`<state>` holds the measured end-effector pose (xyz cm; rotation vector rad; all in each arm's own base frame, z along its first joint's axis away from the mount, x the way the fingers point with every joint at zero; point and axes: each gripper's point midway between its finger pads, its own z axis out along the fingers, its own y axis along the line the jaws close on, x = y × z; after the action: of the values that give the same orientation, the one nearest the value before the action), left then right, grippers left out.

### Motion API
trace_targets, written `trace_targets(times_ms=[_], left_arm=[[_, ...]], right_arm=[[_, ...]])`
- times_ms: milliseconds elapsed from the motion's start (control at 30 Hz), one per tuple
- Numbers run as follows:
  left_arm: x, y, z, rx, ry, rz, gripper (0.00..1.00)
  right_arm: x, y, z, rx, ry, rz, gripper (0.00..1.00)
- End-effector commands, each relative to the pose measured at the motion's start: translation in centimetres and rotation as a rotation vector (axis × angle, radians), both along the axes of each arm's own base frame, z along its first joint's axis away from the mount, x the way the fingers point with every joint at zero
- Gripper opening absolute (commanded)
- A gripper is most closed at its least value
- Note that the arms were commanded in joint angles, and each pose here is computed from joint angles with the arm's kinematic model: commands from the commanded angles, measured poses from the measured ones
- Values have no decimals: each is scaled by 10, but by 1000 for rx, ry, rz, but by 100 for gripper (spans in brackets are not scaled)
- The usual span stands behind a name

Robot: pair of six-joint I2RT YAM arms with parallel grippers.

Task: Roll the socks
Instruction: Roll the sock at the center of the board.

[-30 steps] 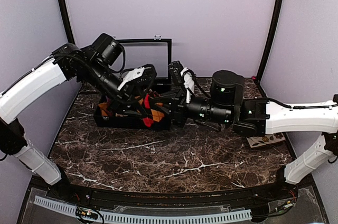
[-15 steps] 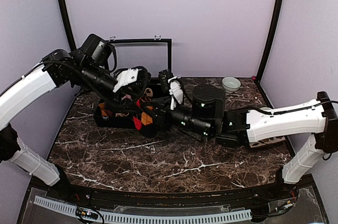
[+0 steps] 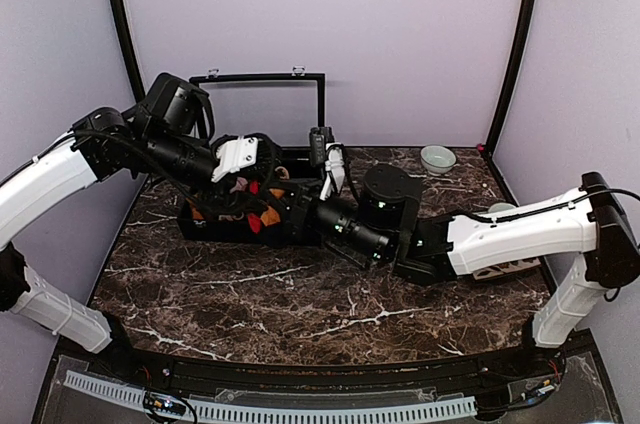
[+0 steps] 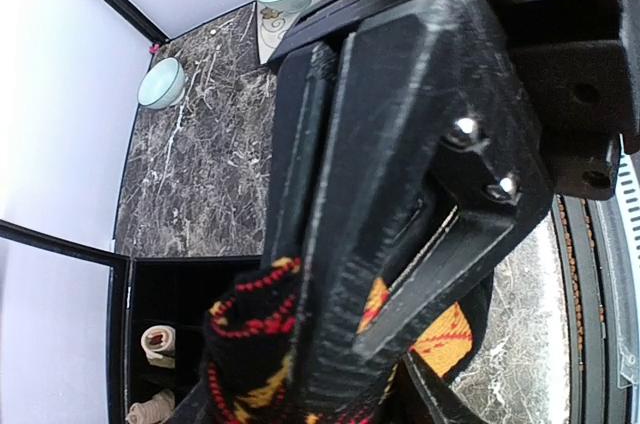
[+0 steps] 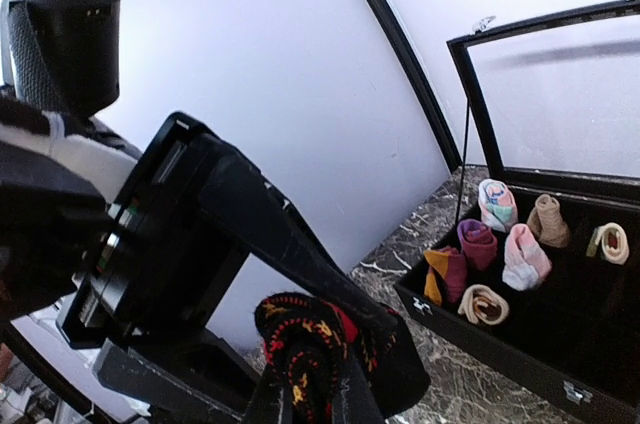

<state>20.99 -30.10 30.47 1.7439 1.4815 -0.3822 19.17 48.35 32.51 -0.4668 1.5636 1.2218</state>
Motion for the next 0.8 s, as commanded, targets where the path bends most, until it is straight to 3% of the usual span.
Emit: trace_targets(times_ms=[0, 333, 567, 633, 667, 700, 767], left_arm=[[4, -6, 4, -5, -72, 20, 49], [58, -1, 11, 36, -340, 248, 35], [66, -3, 12, 43, -401, 286, 40], [59, -4, 1, 65, -369, 251, 20], [58, -4, -3, 73, -353, 246, 3], [52, -6, -5, 68, -320, 221, 0], [33, -9, -9, 55, -206, 138, 0]], right_arm=[[3, -4, 36, 233, 50, 41, 0], [11, 5, 34, 314, 174, 38, 0], [15, 10, 25, 352, 253, 35, 0], [13, 16, 34, 360, 251, 58, 0], [12, 19, 34, 349, 252, 68, 0], [12, 20, 35, 335, 250, 69, 4], [8, 16, 35, 292, 194, 66, 25]])
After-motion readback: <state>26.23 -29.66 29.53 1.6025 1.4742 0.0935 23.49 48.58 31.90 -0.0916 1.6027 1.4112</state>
